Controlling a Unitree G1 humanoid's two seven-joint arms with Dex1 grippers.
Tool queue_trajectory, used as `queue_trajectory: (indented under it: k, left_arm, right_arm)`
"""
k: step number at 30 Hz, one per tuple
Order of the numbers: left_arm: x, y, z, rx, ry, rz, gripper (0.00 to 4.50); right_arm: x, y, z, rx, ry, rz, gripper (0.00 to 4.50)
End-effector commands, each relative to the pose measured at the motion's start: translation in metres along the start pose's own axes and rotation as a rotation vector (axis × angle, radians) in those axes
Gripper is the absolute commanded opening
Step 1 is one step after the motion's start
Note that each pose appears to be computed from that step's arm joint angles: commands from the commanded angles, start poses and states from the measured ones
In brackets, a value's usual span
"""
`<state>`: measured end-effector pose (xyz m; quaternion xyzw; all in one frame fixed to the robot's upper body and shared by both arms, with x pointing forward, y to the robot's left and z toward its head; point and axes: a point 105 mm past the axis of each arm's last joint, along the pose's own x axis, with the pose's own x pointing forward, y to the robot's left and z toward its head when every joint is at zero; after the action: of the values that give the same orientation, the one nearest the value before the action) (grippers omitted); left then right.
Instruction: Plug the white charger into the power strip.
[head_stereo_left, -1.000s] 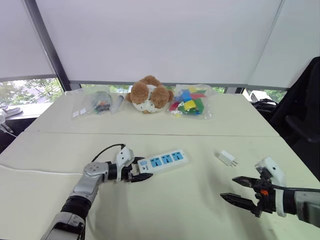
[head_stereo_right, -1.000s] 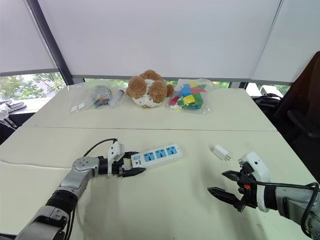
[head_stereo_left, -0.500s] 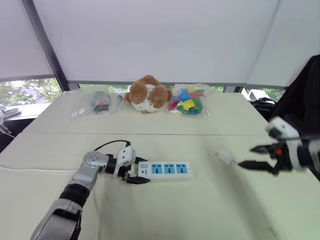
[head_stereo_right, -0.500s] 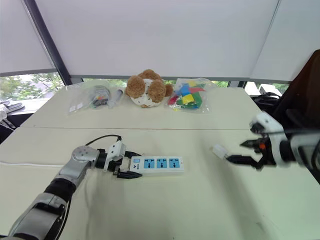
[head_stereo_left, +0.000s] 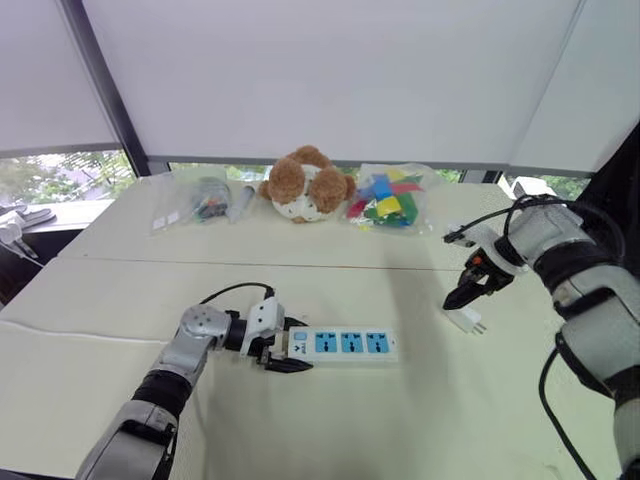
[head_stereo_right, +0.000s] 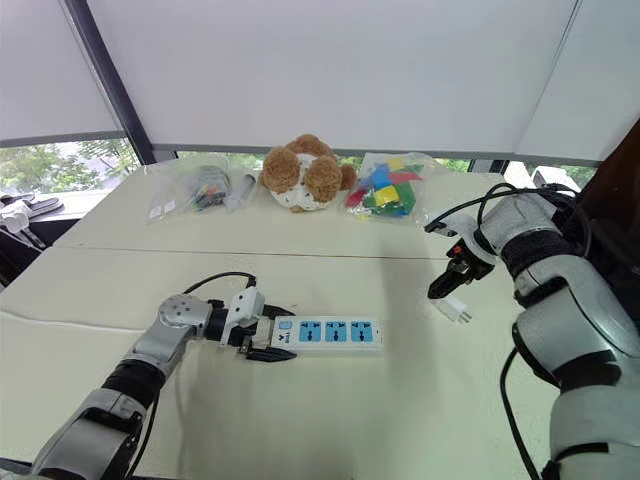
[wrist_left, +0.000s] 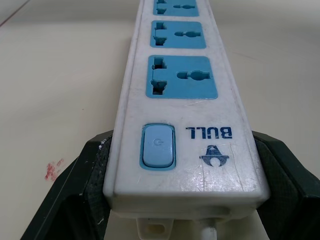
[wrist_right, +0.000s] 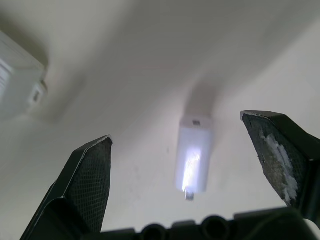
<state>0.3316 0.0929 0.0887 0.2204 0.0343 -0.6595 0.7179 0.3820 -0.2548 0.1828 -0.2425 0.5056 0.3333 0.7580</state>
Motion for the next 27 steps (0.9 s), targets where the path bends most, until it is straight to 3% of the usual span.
queue_trajectory:
  k: [1, 22, 27]
  left_arm:
    - [0.009, -0.017, -0.015, -0.043, 0.042, -0.021, 3.06]
    - [0.019, -0.028, -0.017, -0.122, 0.001, 0.082, 3.06]
    - [0.021, -0.031, -0.019, -0.119, 0.005, 0.096, 3.06]
  right_arm:
    - [-0.005, -0.005, -0.004, -0.021, 0.046, -0.023, 4.5]
    - [0.026, -0.008, -0.007, -0.002, 0.044, -0.064, 4.5]
    - [0.037, -0.007, -0.008, 0.004, 0.041, -0.068, 2.06]
